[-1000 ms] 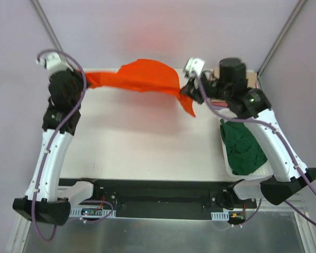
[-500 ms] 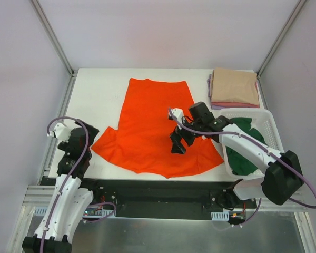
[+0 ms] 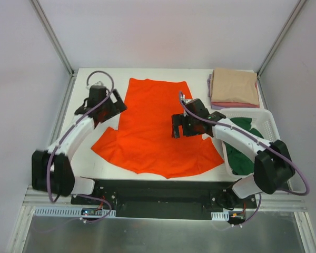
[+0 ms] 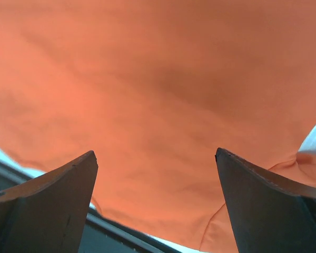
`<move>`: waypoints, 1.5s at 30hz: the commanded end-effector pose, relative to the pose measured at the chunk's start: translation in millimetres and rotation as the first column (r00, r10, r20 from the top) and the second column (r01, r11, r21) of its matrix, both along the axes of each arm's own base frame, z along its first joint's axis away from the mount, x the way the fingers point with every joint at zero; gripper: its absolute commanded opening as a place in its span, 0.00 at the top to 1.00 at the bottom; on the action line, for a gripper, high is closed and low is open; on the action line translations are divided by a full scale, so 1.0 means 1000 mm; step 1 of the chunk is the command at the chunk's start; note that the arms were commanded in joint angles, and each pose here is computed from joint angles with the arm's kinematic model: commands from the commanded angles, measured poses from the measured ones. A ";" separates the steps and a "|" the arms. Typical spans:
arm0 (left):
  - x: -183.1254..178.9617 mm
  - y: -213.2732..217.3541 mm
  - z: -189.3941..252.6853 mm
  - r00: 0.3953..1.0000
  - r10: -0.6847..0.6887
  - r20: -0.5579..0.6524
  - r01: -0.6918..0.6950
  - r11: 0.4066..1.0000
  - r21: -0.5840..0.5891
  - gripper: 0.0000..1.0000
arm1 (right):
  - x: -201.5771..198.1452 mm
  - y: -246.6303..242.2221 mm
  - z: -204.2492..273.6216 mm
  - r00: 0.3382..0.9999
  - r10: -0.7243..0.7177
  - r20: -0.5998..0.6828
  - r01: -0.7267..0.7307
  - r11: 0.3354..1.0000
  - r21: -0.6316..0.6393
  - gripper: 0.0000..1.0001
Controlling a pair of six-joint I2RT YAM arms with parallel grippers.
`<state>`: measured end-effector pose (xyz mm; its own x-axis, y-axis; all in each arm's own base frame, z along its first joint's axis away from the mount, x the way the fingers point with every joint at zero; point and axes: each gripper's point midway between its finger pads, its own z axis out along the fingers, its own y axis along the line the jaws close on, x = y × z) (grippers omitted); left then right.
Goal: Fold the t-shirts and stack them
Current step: Flatten out the tshirt
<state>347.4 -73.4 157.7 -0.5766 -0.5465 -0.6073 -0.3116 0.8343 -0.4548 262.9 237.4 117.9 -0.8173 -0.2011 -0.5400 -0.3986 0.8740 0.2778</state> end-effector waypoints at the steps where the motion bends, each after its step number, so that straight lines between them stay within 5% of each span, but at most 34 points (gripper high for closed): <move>1: 0.046 -0.059 0.003 0.961 -0.277 -0.004 0.277 0.960 -0.049 0.01 | 0.019 -0.017 -0.021 0.970 -0.241 -0.044 0.237 0.968 -0.083 0.04; 8: 0.112 -0.078 -0.057 0.942 -0.310 -0.125 0.306 0.951 -0.054 0.01 | 0.034 -0.024 -0.058 0.941 -0.318 -0.115 0.298 0.941 -0.158 0.04; 14: 0.118 -0.069 -0.099 0.943 -0.253 -0.216 0.250 0.967 -0.040 0.01 | 0.056 -0.028 -0.078 0.924 -0.342 -0.171 0.304 0.929 -0.213 0.04; 19: 0.065 -0.021 -0.128 0.939 -0.056 -0.338 0.064 0.998 0.012 0.01 | 0.092 -0.011 -0.089 0.944 -0.269 -0.192 0.216 0.942 -0.256 0.04; 24: -0.032 -0.015 -0.137 0.912 0.047 -0.408 -0.063 0.998 -0.025 0.01 | 0.151 0.043 -0.103 0.950 -0.124 -0.287 0.073 0.981 -0.181 0.04; 28: -0.080 -0.076 -0.121 0.932 -0.068 -0.357 0.034 0.994 -0.101 0.01 | 0.236 0.093 -0.072 0.999 0.028 -0.041 -0.030 0.998 -0.057 0.04; 33: -0.059 -0.123 -0.069 0.955 -0.220 -0.201 0.198 0.973 -0.123 0.01 | 0.295 0.105 0.031 0.939 -0.026 0.344 -0.005 0.996 0.089 0.04; 38: -0.040 -0.117 -0.034 0.966 -0.239 -0.100 0.236 0.971 -0.039 0.01 | 0.262 0.078 0.095 0.925 -0.001 0.381 -0.011 0.999 0.030 0.04; 45: -0.028 -0.072 -0.026 0.981 -0.177 -0.076 0.178 0.984 0.005 0.01 | 0.151 0.019 0.058 0.988 -0.052 0.145 0.062 0.996 -0.061 0.04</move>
